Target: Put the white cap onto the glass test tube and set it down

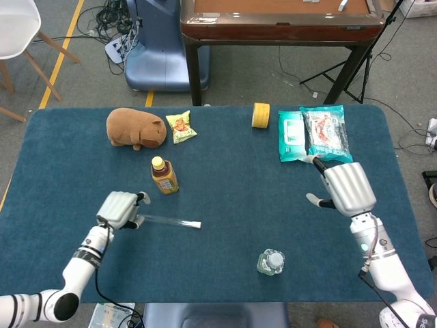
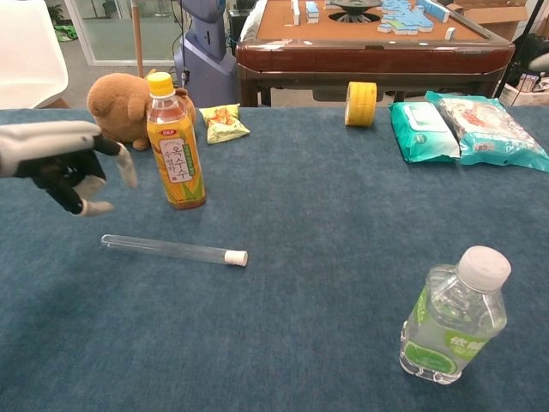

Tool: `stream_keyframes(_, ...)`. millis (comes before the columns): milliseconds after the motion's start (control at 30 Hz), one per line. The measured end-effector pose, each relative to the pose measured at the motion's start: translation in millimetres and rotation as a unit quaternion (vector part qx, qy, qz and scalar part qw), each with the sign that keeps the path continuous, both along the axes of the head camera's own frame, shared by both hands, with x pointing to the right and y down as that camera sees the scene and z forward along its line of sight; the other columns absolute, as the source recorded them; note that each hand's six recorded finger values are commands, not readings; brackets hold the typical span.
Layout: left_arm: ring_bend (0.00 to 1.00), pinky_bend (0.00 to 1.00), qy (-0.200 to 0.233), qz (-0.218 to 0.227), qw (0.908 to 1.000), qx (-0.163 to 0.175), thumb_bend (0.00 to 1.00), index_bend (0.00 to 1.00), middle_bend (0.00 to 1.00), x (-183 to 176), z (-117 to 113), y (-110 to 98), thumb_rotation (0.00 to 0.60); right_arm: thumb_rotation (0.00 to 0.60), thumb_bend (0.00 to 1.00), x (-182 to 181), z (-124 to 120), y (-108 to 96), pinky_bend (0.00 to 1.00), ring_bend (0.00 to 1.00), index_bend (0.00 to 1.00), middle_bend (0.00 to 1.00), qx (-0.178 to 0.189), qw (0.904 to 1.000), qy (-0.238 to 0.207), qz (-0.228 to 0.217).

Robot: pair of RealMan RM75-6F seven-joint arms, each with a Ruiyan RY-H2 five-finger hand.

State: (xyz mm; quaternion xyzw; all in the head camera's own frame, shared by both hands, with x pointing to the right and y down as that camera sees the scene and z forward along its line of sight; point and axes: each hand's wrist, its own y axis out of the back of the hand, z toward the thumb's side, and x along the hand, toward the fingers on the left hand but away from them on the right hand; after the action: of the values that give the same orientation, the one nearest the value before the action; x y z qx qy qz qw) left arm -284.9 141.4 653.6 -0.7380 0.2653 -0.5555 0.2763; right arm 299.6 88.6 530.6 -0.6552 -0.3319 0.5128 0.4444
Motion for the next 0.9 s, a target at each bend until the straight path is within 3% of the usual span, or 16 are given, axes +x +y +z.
stream_keyframes(67,0.71,0.89,-0.003,-0.02,0.9996,0.022,0.33,0.43,0.73,-21.9,-13.3,-4.3,0.6,0.6,0.16,18.2,2.1,5.4,0.95,0.79,0.28,0.72,-0.009,0.9996,0.017,0.019)
stream_keyframes(167,0.65,0.83,-0.004,-0.045,0.9973,0.059,0.33,0.43,0.69,-48.4,-29.5,-6.1,0.6,0.6,0.17,39.7,6.1,13.8,0.71,0.57,0.28,0.55,-0.02,0.9985,0.027,0.043)
stream_keyframes(267,0.58,0.72,-0.001,-0.068,0.993,0.097,0.33,0.42,0.63,-73.4,-43.7,-3.5,0.6,0.6,0.17,60.6,9.9,22.2,0.61,0.48,0.28,0.48,-0.02,0.9973,0.037,0.06)
stream_keyframes(533,0.52,0.63,-0.011,-0.101,0.9791,0.176,0.33,0.42,0.55,-127.3,-68.9,25.3,0.6,0.6,0.17,107.9,15.9,55.6,0.6,0.48,0.28,0.48,0.003,0.9938,0.065,0.091)
stream_keyframes(700,0.52,0.63,-0.022,-0.11,0.9788,0.171,0.33,0.42,0.55,-137.2,-66.9,47.5,0.6,0.6,0.17,122.4,20.5,77.7,0.6,0.48,0.28,0.48,-0.002,0.9924,0.059,0.108)
stream_keyframes(900,0.52,0.63,-0.033,-0.111,0.9791,0.167,0.33,0.42,0.55,-138.4,-68.3,60.3,0.6,0.6,0.17,127.6,22.0,87.8,0.6,0.48,0.28,0.48,-0.011,0.9915,0.053,0.118)
